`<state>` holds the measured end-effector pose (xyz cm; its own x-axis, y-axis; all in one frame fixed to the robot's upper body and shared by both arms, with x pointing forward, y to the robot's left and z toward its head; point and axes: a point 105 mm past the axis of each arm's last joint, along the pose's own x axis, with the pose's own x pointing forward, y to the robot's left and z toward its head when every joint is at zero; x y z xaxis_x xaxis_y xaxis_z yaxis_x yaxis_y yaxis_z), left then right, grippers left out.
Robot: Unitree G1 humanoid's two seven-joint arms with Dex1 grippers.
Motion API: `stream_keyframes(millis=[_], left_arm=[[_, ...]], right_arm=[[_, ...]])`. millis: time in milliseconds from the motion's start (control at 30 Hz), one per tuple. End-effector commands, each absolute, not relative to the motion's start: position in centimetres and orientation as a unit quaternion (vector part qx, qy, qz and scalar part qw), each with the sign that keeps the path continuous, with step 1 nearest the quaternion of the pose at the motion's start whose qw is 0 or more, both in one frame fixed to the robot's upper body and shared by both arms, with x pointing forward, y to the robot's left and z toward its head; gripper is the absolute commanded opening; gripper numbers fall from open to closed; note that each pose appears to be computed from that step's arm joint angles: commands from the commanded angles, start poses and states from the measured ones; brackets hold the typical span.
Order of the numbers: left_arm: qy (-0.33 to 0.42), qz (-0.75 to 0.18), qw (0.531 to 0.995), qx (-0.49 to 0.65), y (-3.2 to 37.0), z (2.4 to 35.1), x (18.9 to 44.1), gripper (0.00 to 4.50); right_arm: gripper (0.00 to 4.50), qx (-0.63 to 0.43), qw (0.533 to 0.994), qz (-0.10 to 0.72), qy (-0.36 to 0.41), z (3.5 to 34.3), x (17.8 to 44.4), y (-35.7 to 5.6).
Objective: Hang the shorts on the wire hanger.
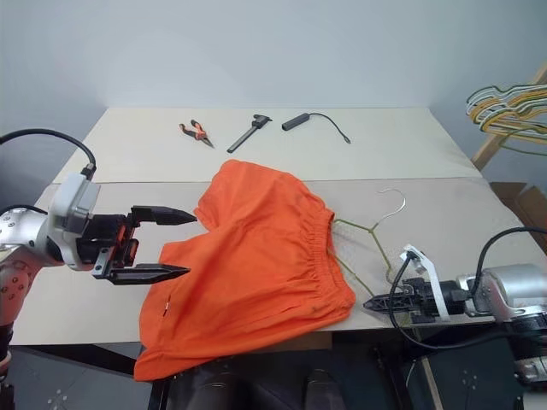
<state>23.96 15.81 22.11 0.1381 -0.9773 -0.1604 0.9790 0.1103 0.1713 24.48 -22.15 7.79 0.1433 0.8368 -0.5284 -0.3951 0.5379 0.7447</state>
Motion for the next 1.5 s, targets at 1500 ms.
stream_keyframes(millis=[1500], left_arm=[[-0.014, -0.643, 0.750, 0.154, 16.2, 23.0, 23.3, 4.49]], right_arm=[[0.00, 0.184, 0.734, 0.442, 0.482, 8.2, 32.4, -20.4]])
